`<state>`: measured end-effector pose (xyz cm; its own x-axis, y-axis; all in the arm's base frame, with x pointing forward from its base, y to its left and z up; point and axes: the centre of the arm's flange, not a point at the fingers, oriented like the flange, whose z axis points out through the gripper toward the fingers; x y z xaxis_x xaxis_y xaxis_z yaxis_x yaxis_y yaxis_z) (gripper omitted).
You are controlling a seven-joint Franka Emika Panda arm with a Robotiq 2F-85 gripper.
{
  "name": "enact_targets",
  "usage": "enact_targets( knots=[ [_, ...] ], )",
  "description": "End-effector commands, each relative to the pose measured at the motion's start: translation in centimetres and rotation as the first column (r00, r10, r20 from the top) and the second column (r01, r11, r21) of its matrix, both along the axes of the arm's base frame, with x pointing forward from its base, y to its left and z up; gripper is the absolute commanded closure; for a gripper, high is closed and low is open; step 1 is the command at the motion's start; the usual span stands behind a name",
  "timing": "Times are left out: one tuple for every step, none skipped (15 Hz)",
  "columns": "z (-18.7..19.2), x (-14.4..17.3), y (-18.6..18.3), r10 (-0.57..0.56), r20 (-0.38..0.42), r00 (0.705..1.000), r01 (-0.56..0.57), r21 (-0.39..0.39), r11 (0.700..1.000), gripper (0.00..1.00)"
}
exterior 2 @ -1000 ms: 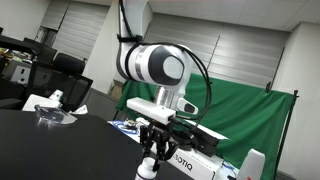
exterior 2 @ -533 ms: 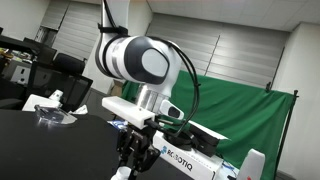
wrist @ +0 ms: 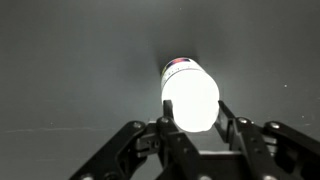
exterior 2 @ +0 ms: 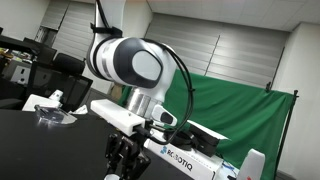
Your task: Move the bottle forward
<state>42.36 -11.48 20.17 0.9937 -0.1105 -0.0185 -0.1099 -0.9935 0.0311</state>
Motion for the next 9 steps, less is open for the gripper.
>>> enact_targets(
  knots=[
    [-0.3,-0.8,-0.3,0.009,0.015,1.000,-0.009,-0.005,1.000,0.81],
    [-0.5,-0.9,-0.3,0.009,0.020,1.000,-0.009,-0.001,1.000,0.81],
    [-0.6,-0.9,-0.3,0.009,0.024,1.000,-0.009,-0.002,1.000,0.81],
    [-0.7,-1.0,-0.3,0.011,0.025,1.000,-0.011,-0.003,1.000,0.81],
    [-0.8,-1.0,-0.2,0.012,0.026,1.000,-0.012,-0.004,1.000,0.81],
    [-0.9,-1.1,-0.2,0.014,0.027,1.000,-0.014,-0.004,1.000,0.81],
    [-1.1,-1.1,-0.2,0.014,0.025,1.000,-0.014,-0.005,1.000,0.81],
    [-1.2,-1.1,-0.2,0.015,0.023,1.000,-0.015,-0.005,1.000,0.81],
    [-1.4,-1.0,-0.2,0.016,0.022,1.000,-0.016,-0.005,1.000,0.81]
  ],
)
